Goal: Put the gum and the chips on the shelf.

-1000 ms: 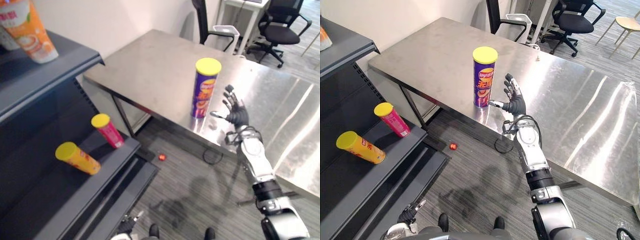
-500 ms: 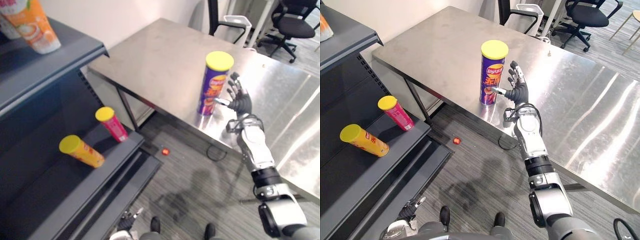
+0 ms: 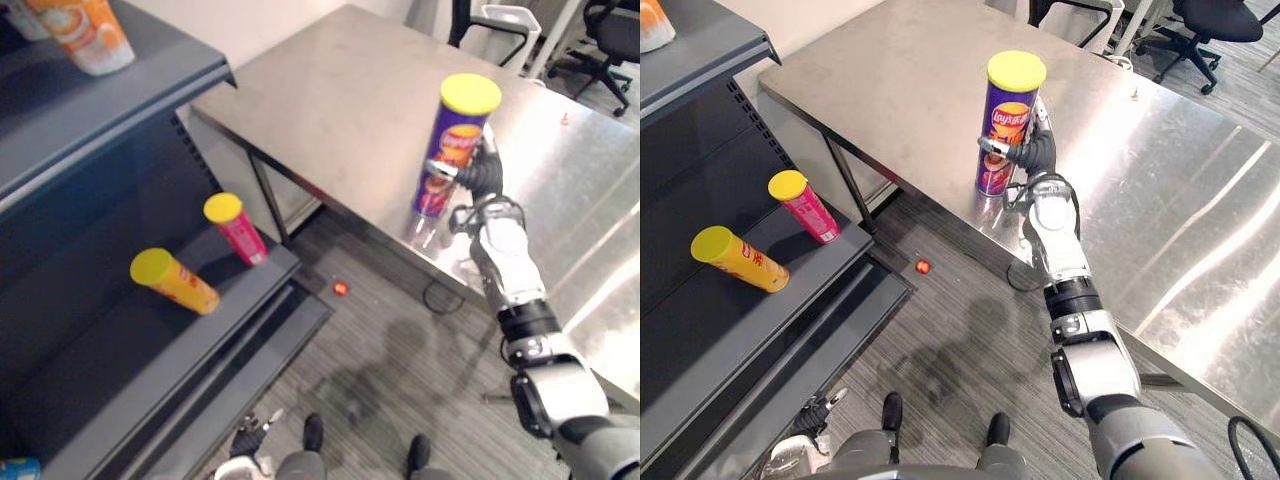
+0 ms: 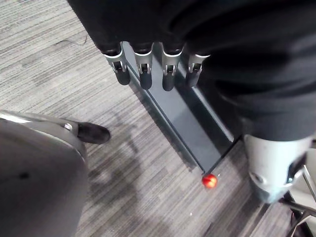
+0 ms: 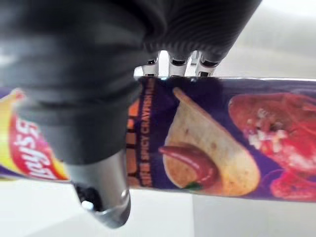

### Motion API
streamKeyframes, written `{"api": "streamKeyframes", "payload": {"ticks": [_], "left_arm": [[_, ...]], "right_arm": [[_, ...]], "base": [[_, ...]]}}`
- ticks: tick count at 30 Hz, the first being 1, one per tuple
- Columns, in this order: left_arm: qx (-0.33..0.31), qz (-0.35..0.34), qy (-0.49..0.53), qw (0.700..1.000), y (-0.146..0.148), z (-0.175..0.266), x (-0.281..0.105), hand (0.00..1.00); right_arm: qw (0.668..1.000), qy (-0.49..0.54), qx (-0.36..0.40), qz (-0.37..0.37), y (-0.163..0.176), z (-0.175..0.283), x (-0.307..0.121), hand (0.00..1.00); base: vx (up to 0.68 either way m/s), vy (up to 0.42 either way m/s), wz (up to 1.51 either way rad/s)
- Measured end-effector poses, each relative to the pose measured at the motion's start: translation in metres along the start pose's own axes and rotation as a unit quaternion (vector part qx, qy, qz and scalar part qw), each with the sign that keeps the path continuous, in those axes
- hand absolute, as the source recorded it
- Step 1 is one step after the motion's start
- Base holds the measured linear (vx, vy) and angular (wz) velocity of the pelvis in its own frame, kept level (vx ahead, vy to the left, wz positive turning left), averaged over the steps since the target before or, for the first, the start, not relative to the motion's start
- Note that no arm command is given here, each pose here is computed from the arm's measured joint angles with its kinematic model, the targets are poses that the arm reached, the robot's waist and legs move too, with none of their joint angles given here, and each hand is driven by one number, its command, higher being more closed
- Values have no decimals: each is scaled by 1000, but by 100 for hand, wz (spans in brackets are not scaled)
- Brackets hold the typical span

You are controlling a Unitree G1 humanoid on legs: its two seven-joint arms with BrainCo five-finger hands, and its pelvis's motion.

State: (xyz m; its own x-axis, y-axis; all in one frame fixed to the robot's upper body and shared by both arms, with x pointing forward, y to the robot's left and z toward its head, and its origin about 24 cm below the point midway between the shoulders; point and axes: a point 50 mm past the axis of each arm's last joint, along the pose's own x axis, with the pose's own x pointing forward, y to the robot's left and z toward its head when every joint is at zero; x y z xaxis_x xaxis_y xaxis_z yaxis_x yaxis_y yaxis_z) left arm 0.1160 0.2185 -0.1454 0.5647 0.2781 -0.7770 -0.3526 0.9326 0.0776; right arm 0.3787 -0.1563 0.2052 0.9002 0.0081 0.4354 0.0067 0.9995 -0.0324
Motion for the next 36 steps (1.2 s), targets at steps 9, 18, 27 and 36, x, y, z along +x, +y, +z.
{"api": "streamKeyframes", "payload": {"ticks": [9,18,27,36], "left_arm": [[-4,7,4,1000,1,-1,0,0],[5,9,10,1000,3,-4,-1,0],[45,11,21,999,12,-12,-4,0],[53,25,57,997,24,-33,-12,0]], "right_arm": [[1000,-26,-14,3,3,18,11,100],[1000,-6,-5,7,6,2,-2,100],[995,-94,4,18,-10,29,-46,100],[990,-134,15,-45,-50,39,-93,100]], "base": [[7,-4,5],[-7,-5,-4],[-39,-20,-7],[-18,-7,-7]]}}
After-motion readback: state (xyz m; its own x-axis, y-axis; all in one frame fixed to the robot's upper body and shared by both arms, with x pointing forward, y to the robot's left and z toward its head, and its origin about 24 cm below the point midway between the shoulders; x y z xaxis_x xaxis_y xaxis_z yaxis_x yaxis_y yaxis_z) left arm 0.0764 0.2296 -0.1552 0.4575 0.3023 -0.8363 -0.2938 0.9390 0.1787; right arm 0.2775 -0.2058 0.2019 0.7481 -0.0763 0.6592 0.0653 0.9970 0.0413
